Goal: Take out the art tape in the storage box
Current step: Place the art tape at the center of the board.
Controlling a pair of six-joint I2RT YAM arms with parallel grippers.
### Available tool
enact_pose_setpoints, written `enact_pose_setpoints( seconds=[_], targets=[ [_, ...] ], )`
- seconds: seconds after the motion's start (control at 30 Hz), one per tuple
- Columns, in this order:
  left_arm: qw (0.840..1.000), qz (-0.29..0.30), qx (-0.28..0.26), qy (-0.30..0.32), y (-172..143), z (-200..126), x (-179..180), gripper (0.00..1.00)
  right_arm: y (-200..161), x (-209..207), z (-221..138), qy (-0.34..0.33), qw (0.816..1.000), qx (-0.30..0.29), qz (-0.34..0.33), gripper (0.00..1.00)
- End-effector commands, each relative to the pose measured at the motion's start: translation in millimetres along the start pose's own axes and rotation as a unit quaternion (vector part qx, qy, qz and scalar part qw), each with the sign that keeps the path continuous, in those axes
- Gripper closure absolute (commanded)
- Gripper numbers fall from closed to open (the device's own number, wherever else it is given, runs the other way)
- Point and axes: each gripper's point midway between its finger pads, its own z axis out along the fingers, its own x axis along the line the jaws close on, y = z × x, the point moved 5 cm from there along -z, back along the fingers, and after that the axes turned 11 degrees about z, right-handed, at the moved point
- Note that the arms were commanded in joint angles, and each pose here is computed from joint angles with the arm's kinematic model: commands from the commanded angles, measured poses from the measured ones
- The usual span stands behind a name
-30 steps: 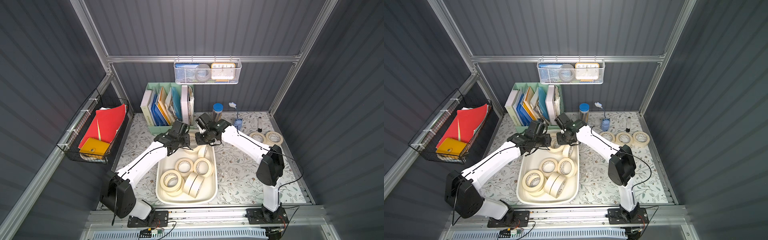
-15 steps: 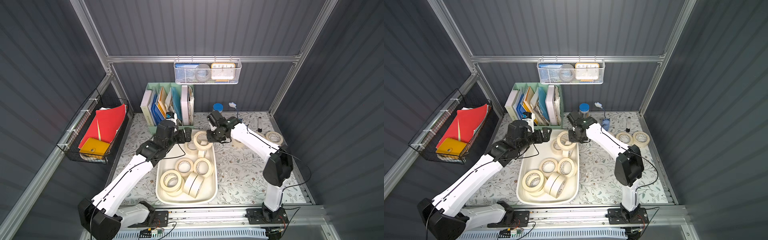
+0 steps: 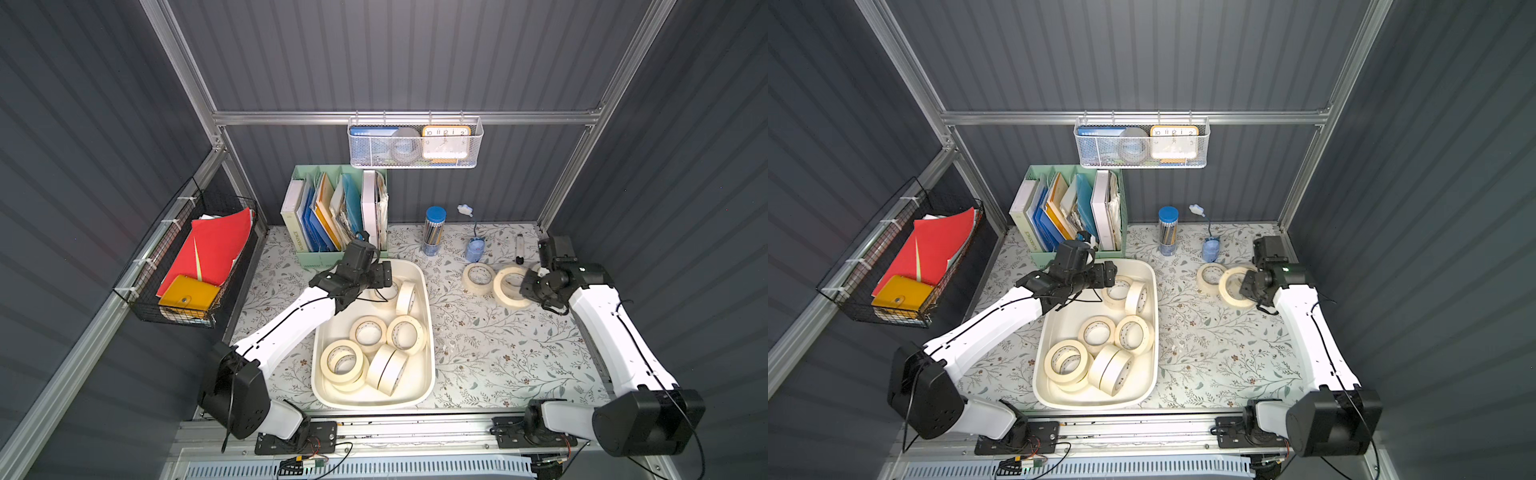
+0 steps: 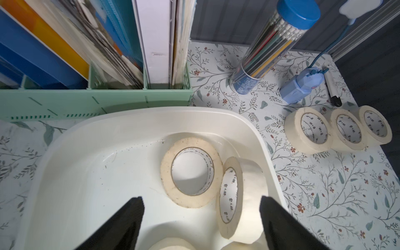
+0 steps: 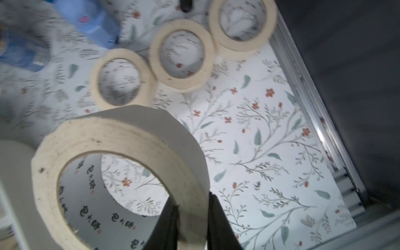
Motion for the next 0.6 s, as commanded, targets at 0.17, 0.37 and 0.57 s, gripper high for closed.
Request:
enact_pose_setpoints(
  seconds=[0.17,0.37,0.57],
  targets=[
    [0.998,0.061,0.018,0.008,-2.5,-0.9,-17.1,0.15,9.4,-74.9,59.3,-0.113,0.986,0.068,0.101,1.00],
    [0.998,0.063,0.021,-0.013,-11.1,3.5,-25.8,0.15,19.0,-107.2,100.8,-0.137,0.973,0.079,0.167,1.00],
    [0.998,0.054,0.025,-0.030,-14.2,3.0,-29.3,0.16,36.4,-117.7,127.4,-0.150,0.966,0.056,0.201,1.00]
  ],
)
